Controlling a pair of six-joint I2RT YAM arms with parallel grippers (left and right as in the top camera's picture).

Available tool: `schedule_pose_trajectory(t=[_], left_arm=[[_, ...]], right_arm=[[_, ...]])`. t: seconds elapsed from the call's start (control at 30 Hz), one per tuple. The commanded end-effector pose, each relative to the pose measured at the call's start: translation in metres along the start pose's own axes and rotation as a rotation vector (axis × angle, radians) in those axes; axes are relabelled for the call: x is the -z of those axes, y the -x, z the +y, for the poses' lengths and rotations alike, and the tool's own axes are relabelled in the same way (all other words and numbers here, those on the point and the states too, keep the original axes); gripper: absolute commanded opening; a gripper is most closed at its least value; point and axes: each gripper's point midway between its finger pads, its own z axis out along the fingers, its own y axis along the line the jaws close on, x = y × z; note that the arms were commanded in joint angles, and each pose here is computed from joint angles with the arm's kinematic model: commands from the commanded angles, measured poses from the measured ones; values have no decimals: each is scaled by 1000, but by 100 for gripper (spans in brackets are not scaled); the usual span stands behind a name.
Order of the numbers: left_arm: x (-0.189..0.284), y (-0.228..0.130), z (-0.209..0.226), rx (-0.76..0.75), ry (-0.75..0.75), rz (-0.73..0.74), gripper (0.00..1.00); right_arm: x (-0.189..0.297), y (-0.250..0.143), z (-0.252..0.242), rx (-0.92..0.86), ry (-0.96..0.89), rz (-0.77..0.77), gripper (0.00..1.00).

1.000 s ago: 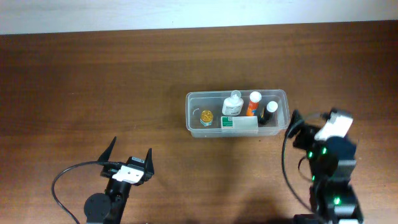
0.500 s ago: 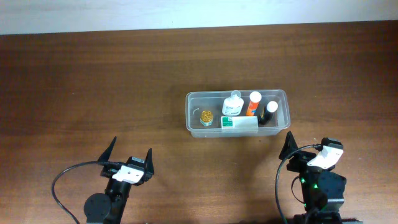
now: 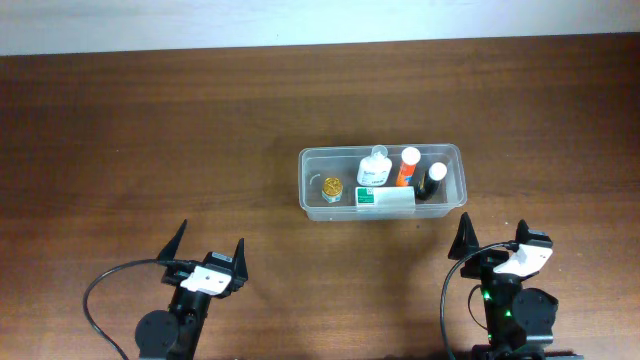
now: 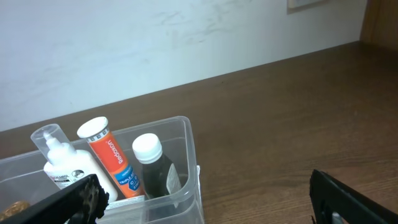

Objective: Pack container

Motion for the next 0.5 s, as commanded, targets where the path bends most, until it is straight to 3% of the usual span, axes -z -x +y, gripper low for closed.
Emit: schedule_pose_trajectory(t=[0.0,0.47], left_arm=[[0,1,-1,-5,-9,-7,99],[0,1,-2,-5,-10,-7,100]], right_arm=[[0,-3,4,21,22,1,98],[0,-3,4,61,24,1,98]])
